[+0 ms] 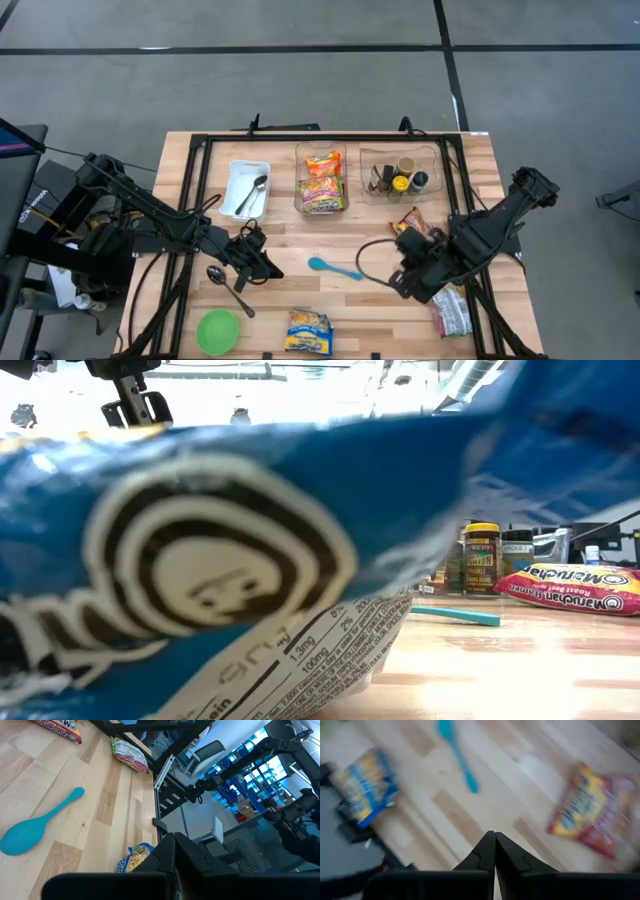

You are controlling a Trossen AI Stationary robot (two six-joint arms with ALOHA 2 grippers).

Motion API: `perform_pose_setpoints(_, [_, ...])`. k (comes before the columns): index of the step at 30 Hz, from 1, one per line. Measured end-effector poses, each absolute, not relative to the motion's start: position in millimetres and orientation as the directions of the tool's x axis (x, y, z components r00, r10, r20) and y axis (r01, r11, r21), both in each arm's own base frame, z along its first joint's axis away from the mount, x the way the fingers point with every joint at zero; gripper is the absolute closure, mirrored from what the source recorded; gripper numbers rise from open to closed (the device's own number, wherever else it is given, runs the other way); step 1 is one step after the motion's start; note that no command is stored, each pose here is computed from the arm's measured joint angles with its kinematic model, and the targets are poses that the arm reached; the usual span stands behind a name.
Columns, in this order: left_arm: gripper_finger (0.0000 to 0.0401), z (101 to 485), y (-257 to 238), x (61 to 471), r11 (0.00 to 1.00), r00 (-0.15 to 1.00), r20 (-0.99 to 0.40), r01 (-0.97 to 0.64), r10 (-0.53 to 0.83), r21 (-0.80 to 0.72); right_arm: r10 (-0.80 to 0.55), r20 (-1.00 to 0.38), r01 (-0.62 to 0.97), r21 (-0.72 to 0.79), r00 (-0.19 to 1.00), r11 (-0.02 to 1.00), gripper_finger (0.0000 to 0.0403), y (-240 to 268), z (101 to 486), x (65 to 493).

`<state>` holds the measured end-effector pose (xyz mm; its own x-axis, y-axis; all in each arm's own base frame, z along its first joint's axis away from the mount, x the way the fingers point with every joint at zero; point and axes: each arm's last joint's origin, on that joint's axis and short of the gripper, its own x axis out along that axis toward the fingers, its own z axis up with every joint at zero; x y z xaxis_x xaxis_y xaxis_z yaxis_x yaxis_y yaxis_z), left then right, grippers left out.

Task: Pick & Place Food Item
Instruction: Put the green noodle pack into the left transparent bin

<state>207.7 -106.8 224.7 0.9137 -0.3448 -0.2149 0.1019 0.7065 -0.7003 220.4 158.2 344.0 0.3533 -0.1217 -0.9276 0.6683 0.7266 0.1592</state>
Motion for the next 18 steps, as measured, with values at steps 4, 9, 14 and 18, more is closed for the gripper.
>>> perform_pose_setpoints(4, [0.0401,224.7,-106.8,207.7,0.707,0.914,-0.215,0.102,-0.345,-0.700,-0.187,-0.948,0.798,0.101,0.259,0.594,0.0403,154.7,341.9,208.1])
perform_pose_setpoints(9, [0.0401,224.7,-106.7,207.7,0.707,0.914,-0.215,0.102,-0.345,-0.700,-0.182,-0.968,0.813,0.035,0.171,0.582,0.0403,158.8,333.3,204.1])
perform_pose_setpoints(14, [0.0401,224.7,-106.7,207.7,0.707,0.914,-0.215,0.101,-0.344,-0.700,-0.202,-0.976,0.789,-0.057,0.086,0.612,0.0403,164.7,311.3,200.4])
perform_pose_setpoints(18, [0.0401,224.7,-106.8,207.7,0.707,0.914,-0.215,0.102,-0.345,-0.700,-0.223,-0.973,0.775,-0.091,0.066,0.626,0.0403,171.5,291.3,200.4])
